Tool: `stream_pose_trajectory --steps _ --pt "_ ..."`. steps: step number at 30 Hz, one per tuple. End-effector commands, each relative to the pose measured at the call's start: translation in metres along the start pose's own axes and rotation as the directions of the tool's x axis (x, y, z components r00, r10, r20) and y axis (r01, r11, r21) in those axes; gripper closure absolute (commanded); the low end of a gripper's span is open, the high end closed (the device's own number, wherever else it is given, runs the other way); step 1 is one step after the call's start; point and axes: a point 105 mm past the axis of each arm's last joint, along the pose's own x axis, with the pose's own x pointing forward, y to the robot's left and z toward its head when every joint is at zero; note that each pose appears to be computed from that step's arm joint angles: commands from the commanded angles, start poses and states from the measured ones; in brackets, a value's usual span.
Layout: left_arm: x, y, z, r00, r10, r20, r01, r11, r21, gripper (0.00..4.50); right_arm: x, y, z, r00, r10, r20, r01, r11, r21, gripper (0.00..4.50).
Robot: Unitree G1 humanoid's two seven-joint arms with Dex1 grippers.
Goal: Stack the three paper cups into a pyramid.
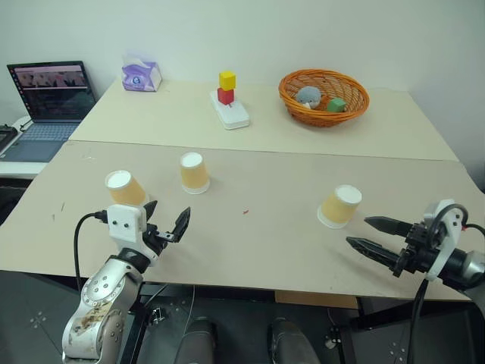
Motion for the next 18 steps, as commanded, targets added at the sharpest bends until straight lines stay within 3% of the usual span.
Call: stream_pose_trajectory --steps 1,8,12,18 --pt "0.003 -0.006 0.015 0.998 -0.024 0.056 0.024 1.0 0.002 0.04 0.0 -0.001 0.015 0.999 0.001 0.04 0.001 0.999 -0.051 0.0" --pt "0.011 0.015 0.045 0.975 0.185 0.124 -0.188 0.982 0.012 0.04 0.012 0.016 0.038 0.99 0.103 0.094 -0.094 0.99 -0.101 0.0" --pt "0.0 0.056 0.063 0.874 0.456 0.169 -0.481 0.86 0.172 0.04 0.029 0.027 0.058 0.973 0.177 0.15 -0.157 0.978 -0.137 0.0" --pt "-0.013 0.088 0.073 0.745 0.647 0.163 -0.666 0.737 0.119 0.04 0.056 0.056 0.074 0.928 0.341 0.149 -0.308 0.929 -0.207 0.0"
